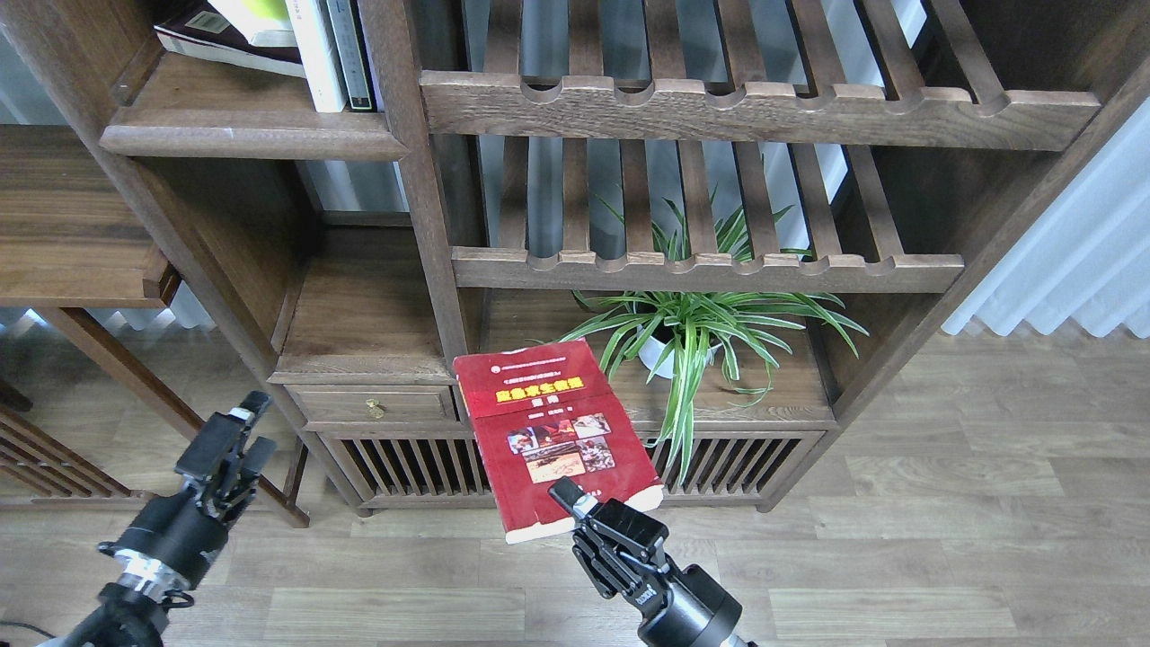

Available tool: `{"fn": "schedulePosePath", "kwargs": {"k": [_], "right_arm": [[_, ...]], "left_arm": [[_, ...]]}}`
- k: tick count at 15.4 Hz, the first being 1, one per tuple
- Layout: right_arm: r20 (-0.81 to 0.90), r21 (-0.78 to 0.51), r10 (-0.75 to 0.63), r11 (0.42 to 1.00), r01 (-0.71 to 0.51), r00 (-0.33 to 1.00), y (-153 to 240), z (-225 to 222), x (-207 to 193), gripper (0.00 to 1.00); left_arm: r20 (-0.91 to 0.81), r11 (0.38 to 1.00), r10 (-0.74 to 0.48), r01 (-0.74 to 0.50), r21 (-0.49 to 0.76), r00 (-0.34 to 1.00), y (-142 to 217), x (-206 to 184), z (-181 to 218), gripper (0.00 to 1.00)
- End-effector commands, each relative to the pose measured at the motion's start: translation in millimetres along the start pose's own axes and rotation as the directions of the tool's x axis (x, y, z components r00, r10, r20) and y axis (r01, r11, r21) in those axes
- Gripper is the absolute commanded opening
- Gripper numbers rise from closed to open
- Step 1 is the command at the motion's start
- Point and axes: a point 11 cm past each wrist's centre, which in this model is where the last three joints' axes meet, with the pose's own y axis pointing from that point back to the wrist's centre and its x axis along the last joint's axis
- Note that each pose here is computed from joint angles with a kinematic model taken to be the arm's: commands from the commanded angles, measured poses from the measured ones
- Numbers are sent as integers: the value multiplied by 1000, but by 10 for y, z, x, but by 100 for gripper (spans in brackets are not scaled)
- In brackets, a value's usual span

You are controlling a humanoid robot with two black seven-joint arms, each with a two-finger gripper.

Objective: Organize books on shelf
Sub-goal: 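Pull the red book off the shelf and lower it toward the left gripper, then grasp the red book's edge with the left gripper, release the right gripper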

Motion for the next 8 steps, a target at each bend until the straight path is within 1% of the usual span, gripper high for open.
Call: {"fn": "schedulePosePath", "kwargs": {"k": [1, 5, 8], "right_arm": [[1, -44, 40, 998, -40, 999, 37, 100, 116, 5], [8, -70, 43, 997, -42, 999, 30, 176, 130, 5], [7, -75, 44, 996, -43, 999, 30, 184, 131, 5]], "left_arm": [[-24, 998, -7, 8, 56, 1000, -47, -8, -239, 100], [-55, 988, 0, 8, 152, 998, -75, 16, -614, 100], [-62, 981, 12, 0, 194, 998, -50, 44, -765, 100]]}}
